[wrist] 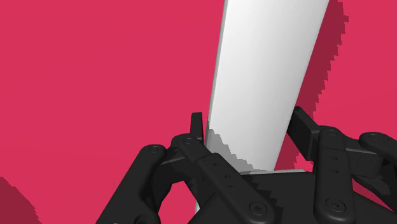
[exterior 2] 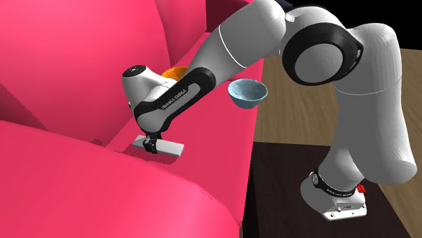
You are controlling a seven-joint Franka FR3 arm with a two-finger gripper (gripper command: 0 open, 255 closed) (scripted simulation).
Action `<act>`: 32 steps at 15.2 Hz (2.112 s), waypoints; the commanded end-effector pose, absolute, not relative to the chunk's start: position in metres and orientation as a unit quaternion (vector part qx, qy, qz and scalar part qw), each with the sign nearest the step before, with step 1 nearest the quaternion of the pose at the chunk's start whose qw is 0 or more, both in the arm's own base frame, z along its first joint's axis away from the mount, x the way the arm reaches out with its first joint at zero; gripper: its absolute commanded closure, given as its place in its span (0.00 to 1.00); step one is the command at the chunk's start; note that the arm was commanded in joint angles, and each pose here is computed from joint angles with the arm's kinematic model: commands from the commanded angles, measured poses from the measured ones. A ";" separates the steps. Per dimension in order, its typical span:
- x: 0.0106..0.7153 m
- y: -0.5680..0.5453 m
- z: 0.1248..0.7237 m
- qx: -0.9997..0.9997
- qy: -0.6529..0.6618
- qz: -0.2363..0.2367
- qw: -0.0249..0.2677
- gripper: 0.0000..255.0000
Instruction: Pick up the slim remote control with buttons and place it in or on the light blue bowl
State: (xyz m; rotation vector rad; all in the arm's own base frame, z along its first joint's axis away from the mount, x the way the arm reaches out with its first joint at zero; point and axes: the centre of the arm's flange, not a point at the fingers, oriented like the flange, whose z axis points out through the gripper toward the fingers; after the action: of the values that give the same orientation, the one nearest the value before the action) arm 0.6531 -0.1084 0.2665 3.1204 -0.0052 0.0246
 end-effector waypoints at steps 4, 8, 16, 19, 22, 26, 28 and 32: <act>0.653 -0.108 0.266 1.000 -0.001 0.008 0.011 1.00; 0.653 -0.108 0.271 1.000 -0.001 0.008 0.011 1.00; 0.653 -0.108 0.314 1.000 -0.001 0.008 0.011 1.00; 0.653 -0.108 0.329 1.000 -0.001 0.008 0.011 1.00; 0.653 -0.108 0.345 1.000 -0.001 0.008 0.010 1.00; 0.653 -0.108 0.366 1.000 -0.001 0.008 0.011 1.00; 0.653 -0.108 0.377 1.000 -0.001 0.008 0.011 1.00; 0.653 -0.108 0.398 1.000 -0.001 0.008 0.011 1.00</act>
State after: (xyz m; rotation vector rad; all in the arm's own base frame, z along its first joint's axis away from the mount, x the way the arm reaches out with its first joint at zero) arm 0.6536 -0.1091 0.3928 3.1205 -0.0047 0.0236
